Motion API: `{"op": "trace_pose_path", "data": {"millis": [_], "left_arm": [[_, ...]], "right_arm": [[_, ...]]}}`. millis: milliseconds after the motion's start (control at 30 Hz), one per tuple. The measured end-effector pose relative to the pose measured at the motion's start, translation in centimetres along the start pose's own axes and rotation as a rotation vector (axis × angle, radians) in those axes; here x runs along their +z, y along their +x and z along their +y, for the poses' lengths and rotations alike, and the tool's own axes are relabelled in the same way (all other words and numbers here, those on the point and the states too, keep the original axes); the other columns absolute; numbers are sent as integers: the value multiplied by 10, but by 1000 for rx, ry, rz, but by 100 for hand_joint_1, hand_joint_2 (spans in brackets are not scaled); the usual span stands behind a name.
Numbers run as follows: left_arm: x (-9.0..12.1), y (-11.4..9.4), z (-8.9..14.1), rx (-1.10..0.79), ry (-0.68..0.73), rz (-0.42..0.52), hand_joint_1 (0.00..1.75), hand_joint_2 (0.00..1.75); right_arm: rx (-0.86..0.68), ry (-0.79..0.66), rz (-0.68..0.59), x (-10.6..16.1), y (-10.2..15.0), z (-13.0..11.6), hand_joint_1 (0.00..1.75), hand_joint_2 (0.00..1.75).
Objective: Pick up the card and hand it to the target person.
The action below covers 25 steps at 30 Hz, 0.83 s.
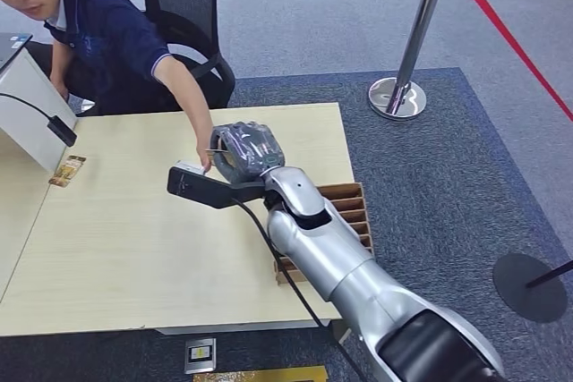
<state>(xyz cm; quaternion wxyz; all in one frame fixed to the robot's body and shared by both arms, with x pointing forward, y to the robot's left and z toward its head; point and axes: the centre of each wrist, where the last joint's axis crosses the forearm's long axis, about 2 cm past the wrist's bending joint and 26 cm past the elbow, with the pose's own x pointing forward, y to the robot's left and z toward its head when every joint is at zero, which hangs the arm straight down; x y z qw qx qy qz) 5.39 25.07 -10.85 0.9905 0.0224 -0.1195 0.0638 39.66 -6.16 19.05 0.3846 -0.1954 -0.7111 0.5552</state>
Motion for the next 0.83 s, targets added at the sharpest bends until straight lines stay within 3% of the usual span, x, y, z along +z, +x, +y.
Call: {"op": "trace_pose_path", "data": {"millis": [100,133,233,267,600,833], "left_arm": [[0,0,0,0,0,-5,0,0],[0,0,0,0,0,-7,0,0],[0,0,0,0,1,-9,0,0],[0,0,0,0,2,-9,0,0],[0,-1,1,31,25,3,0,0],[1,-4,1,56,41,26,0,0]], "right_arm": [[0,4,-9,-1,2,0,175,175],[-1,4,-10,-1,3,1,167,175],[-9,1,-12,-1,4,1,37,175],[-14,-1,-13,-1,4,1,1,175],[-161,-162,-63,11,10,-1,0,175],[-236,-415,-26,80,1,2,0,175]]}}
